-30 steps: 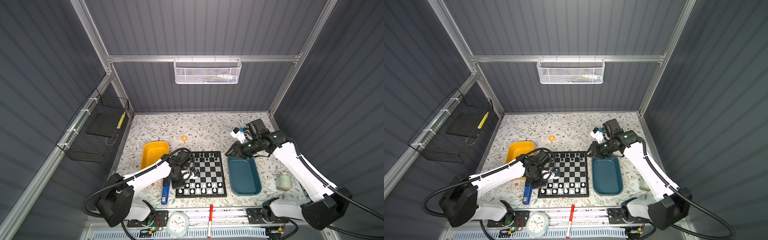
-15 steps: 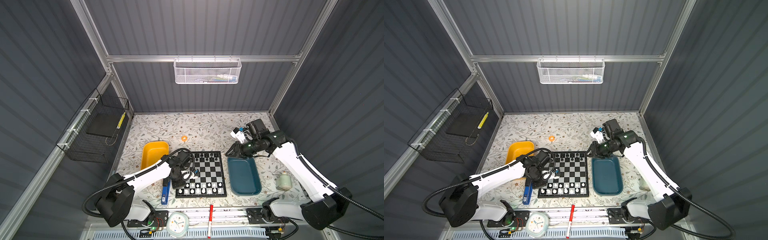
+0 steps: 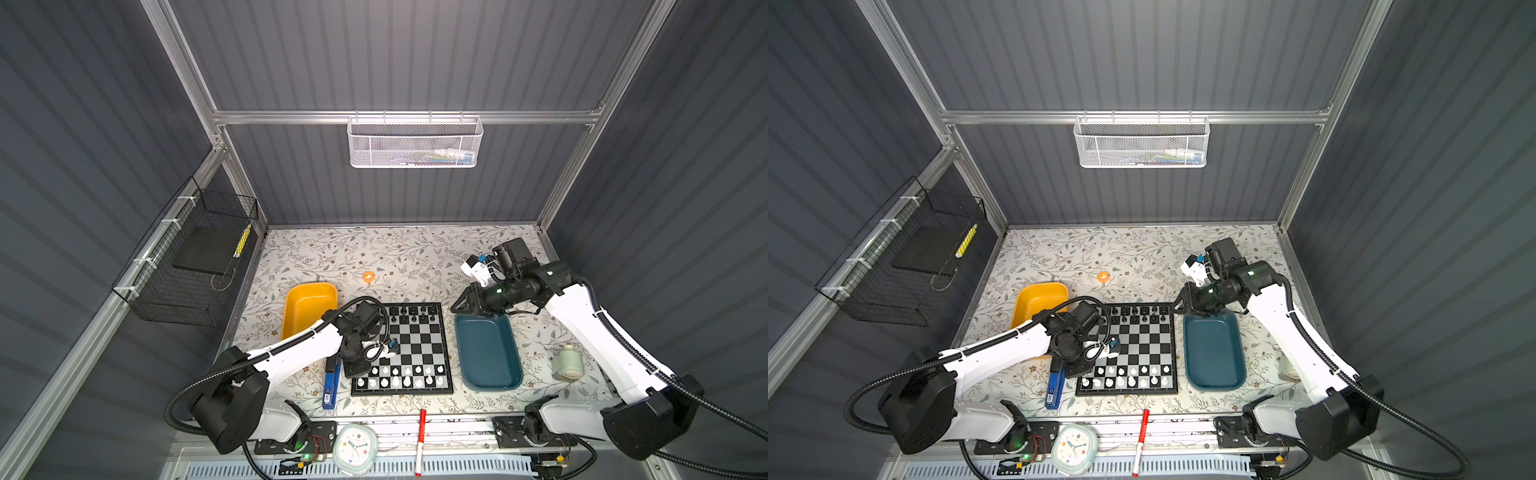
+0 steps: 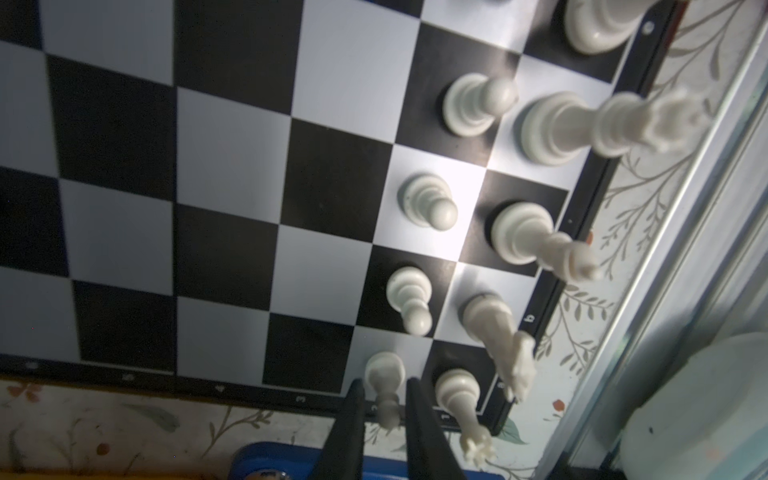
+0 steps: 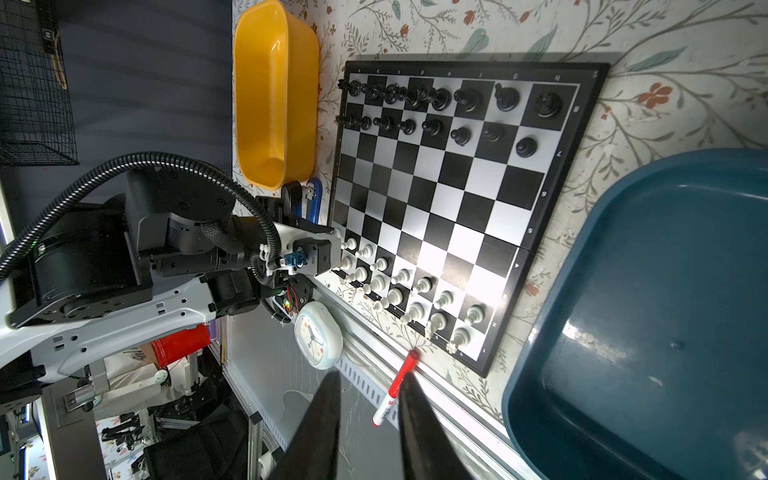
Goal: Set up the chess pieces on the board
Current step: 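Lower the white pawn onto the empty square beside the other pawns, then open the left gripper to release the pawn and lift away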
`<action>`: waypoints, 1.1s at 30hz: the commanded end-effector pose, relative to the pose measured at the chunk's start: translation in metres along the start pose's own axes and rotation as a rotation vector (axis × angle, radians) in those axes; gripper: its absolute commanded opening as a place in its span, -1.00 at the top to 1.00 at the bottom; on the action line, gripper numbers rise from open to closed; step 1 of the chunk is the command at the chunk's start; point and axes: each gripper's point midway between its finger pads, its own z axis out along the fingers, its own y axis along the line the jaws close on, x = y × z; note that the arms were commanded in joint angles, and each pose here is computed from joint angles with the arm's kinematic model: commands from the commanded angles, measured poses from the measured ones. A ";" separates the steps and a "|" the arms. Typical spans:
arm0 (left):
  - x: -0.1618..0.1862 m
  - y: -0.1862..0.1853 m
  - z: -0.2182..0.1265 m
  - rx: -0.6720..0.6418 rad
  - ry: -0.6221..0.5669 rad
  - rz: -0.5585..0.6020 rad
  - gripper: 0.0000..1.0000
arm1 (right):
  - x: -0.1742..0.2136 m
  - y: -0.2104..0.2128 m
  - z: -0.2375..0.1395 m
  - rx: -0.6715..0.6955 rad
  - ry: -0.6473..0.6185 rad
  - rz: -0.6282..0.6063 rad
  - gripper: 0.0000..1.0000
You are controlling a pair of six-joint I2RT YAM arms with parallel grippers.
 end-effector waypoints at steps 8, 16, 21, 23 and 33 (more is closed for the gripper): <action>-0.002 0.000 -0.008 -0.008 -0.005 -0.001 0.47 | -0.001 0.000 0.000 0.000 0.002 0.000 0.44; -0.008 0.003 -0.015 -0.020 -0.021 0.006 0.45 | -0.003 0.000 0.000 -0.002 0.001 -0.003 0.44; -0.010 0.003 -0.019 -0.015 -0.024 0.010 0.44 | -0.004 0.001 0.000 -0.003 -0.002 -0.006 0.44; -0.010 0.002 -0.020 -0.014 -0.025 0.012 0.44 | -0.004 0.001 0.000 -0.003 -0.001 -0.005 0.44; -0.018 0.008 -0.040 -0.047 -0.037 0.029 0.41 | -0.011 0.000 0.001 0.004 -0.017 -0.016 0.43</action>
